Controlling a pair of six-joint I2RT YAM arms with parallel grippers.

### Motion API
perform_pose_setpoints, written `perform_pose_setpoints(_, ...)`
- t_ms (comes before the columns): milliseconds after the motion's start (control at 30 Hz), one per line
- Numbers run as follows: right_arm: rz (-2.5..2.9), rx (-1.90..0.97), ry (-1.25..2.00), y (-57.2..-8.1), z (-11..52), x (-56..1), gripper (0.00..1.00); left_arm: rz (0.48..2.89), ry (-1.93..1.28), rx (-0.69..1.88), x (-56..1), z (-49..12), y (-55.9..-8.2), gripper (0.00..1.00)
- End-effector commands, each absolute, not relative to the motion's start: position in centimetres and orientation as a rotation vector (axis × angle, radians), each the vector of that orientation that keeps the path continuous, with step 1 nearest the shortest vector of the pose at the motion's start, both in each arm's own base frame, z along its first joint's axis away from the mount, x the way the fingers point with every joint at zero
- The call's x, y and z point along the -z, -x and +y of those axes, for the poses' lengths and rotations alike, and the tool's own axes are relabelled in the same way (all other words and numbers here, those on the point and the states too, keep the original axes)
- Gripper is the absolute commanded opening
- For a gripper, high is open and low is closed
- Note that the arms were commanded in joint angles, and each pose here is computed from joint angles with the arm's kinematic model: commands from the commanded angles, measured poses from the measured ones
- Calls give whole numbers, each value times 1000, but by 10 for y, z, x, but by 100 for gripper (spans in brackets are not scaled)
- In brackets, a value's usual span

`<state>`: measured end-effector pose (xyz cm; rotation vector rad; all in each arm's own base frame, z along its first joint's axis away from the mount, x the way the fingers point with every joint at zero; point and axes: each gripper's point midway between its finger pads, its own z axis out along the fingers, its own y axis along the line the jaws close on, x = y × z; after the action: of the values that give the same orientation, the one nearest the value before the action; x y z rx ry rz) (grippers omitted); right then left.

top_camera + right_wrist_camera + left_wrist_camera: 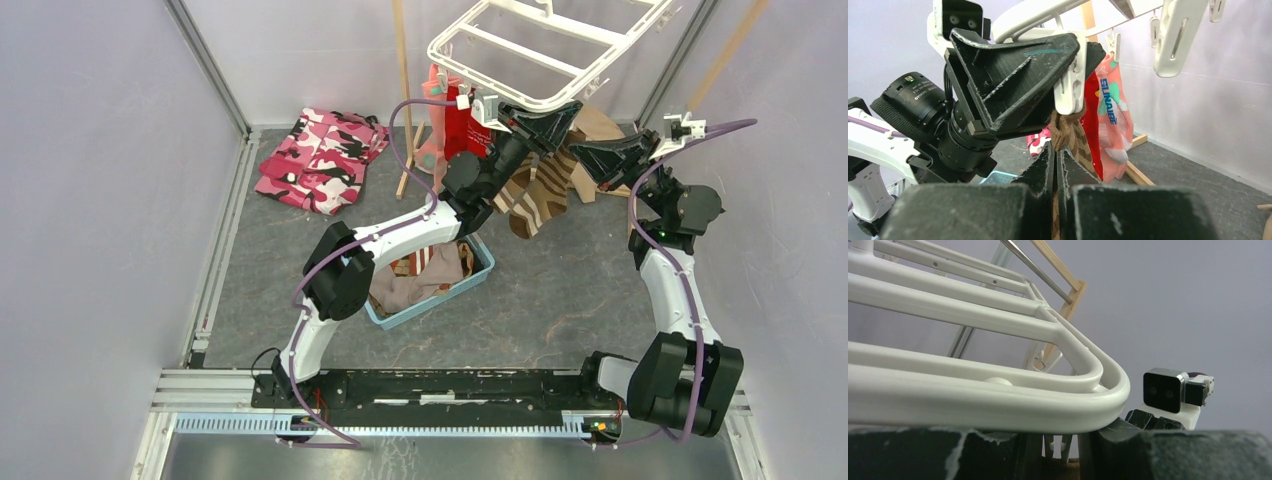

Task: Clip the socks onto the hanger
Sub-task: Open the clamp at the hanger, then clamp the sock onto the hanger.

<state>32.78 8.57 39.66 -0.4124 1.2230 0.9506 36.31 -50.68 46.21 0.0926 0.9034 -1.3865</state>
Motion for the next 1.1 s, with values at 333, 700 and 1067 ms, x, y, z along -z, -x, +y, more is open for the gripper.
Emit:
perform_pose_setpoints(333, 1179, -949, 442, -333, 86, -412, 0, 810, -61, 1468, -509, -480, -347, 2)
perform_pose_setpoints(700, 1149, -986, 481, -323, 92, -418, 0, 807, -59, 1471, -510, -479, -346, 2)
perform_pose_setpoints(1067, 1200, -988, 523, -314, 100, -404, 0, 791, -57, 1488, -516, -475, -344, 2)
